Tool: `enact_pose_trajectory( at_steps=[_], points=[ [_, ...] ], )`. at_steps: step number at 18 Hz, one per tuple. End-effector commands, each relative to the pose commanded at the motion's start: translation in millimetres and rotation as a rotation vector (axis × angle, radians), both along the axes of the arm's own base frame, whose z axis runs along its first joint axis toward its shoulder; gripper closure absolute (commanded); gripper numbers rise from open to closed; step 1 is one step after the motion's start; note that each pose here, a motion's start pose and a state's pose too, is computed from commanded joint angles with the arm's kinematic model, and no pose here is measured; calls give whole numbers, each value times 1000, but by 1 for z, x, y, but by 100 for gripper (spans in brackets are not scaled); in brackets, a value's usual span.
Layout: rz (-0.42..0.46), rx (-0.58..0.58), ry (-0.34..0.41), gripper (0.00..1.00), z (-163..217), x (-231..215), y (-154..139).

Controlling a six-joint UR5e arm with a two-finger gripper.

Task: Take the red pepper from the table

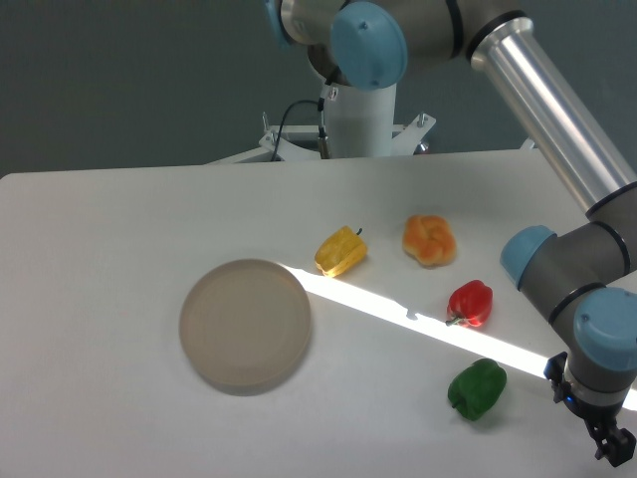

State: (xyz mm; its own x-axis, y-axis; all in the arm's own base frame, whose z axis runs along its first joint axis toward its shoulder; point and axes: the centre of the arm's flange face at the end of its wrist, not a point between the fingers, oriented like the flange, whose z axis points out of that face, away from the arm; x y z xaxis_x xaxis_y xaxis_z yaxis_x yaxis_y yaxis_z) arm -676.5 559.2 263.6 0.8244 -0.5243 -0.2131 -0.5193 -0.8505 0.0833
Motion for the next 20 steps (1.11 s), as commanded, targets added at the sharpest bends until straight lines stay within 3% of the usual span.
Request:
enact_pose_trajectory(
  at_steps=[13, 17, 20],
  points=[
    [-2, 2, -17, 0, 22, 21, -6],
    [15, -7, -29, 0, 35, 28, -23],
    [52, -12, -43, 0, 46, 24, -54]
  ],
)
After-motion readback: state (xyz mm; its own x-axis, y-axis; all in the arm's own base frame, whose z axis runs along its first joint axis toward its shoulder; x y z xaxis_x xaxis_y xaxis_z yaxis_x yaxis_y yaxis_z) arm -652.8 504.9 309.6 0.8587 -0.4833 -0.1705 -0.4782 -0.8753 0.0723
